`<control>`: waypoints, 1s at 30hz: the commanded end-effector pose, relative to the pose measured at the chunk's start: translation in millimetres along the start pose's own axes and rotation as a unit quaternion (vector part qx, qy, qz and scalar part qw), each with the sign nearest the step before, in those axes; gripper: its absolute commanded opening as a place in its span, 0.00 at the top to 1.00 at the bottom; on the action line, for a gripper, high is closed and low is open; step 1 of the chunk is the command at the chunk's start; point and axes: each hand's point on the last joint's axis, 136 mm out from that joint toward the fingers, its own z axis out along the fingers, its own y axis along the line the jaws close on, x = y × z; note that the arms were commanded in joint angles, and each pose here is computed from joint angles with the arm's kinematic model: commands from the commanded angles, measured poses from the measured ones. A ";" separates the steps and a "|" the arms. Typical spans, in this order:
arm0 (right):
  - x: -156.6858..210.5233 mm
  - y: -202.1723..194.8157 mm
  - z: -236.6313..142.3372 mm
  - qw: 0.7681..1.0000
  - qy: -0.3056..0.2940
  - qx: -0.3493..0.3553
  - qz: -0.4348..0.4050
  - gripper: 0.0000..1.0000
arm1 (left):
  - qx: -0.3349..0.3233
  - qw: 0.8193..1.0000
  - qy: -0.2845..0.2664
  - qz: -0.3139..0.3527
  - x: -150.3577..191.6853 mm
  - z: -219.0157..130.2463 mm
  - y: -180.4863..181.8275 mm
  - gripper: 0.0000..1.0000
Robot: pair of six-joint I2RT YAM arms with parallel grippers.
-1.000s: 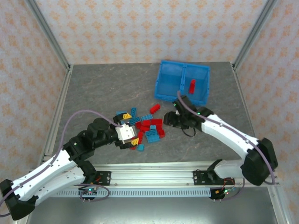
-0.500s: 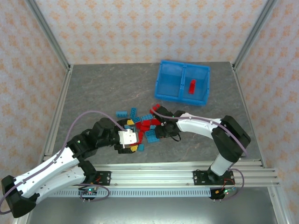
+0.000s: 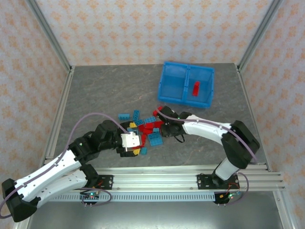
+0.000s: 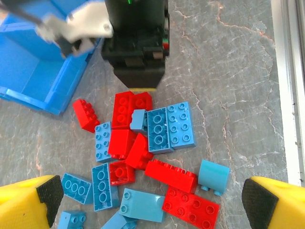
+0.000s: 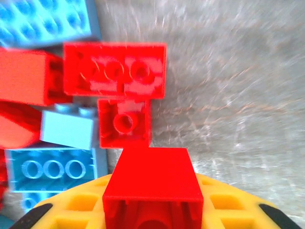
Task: Sort the legos into containers by color
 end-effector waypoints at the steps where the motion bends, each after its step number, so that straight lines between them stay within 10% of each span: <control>1: -54.4 -24.5 -48.4 0.990 -0.119 0.024 0.067 0.69 | -0.068 0.996 -0.053 -0.030 -25.3 -17.8 28.5 0.00; 12: -183.2 -160.9 -68.4 0.935 -0.231 0.068 0.260 0.69 | -0.163 0.963 -0.190 -0.104 -57.7 -61.1 63.6 0.00; 30: -279.7 -222.3 61.3 0.930 -0.134 0.074 0.335 0.56 | -0.160 0.976 -0.123 -0.086 -35.8 -40.8 64.8 0.00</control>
